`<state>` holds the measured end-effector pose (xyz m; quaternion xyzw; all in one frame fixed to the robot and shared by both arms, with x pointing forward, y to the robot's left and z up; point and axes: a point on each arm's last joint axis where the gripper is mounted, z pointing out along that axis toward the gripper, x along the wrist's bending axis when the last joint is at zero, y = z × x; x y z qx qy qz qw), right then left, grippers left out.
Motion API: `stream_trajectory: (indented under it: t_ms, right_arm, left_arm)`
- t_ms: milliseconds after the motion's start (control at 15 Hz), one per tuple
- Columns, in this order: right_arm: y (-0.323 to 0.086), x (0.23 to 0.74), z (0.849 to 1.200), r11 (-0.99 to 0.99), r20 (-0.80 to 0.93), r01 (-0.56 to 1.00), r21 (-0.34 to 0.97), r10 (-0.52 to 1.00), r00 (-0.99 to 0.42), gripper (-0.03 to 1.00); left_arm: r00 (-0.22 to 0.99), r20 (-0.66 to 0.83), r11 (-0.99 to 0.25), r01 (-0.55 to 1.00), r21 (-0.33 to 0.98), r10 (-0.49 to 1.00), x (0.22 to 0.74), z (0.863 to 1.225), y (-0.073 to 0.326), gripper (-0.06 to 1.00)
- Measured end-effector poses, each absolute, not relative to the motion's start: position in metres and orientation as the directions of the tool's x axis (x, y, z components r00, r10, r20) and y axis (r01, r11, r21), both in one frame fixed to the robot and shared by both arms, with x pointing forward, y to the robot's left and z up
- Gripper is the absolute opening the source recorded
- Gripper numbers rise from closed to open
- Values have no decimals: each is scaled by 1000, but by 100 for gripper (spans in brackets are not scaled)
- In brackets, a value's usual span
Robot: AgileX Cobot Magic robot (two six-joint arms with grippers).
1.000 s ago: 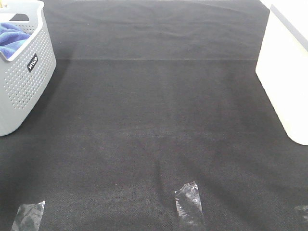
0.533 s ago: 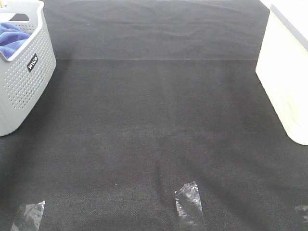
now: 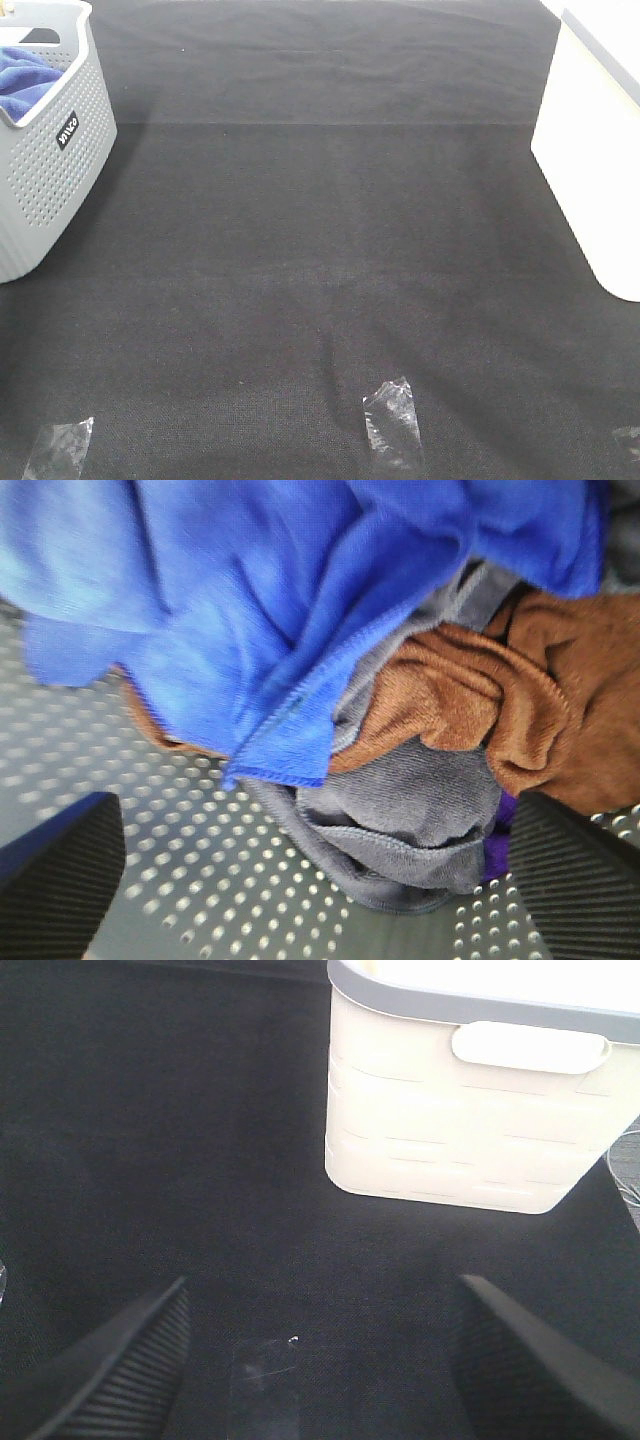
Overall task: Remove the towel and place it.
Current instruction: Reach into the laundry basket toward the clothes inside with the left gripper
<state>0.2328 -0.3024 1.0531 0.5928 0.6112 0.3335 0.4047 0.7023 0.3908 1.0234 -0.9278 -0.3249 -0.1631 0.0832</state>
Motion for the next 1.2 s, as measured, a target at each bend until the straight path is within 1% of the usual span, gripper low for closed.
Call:
stream_trajectory:
  t_ms: [67, 200, 333, 533, 667, 733, 1000, 1067, 1200]
  right_arm:
    - [-302, 233, 1053, 75, -99, 455, 888, 995, 30, 73]
    - [-302, 233, 1053, 75, -99, 455, 888, 995, 30, 73]
    - [-302, 233, 1053, 75, -99, 455, 888, 995, 30, 73]
    - [-302, 233, 1053, 75, -99, 455, 888, 995, 30, 73]
    - [-302, 233, 1053, 75, -99, 455, 888, 995, 30, 73]
    - [-302, 233, 1053, 75, -99, 455, 888, 995, 30, 73]
    - [-302, 233, 1053, 75, -99, 455, 888, 995, 30, 73]
    - [-302, 233, 1053, 75, -99, 455, 888, 995, 30, 73]
    - [-302, 233, 1053, 75, -99, 455, 888, 995, 30, 73]
  left_arm:
    - [730, 354, -767, 640, -51, 585, 707, 1009, 403, 99]
    - [735, 382, -783, 620, -43, 561, 714, 996, 411, 99]
    - [744, 409, -808, 588, -26, 528, 721, 989, 412, 99]
    - [763, 381, -818, 575, -29, 523, 726, 968, 411, 99]
    - [765, 364, -817, 577, -22, 531, 727, 961, 410, 96]
    - [763, 358, -815, 580, -9, 538, 727, 960, 409, 92]
    - [758, 353, -811, 585, 6, 549, 727, 960, 408, 65]
    - [750, 353, -804, 595, 10, 560, 727, 960, 408, 63]
    - [731, 352, -786, 618, 21, 584, 727, 960, 408, 61]
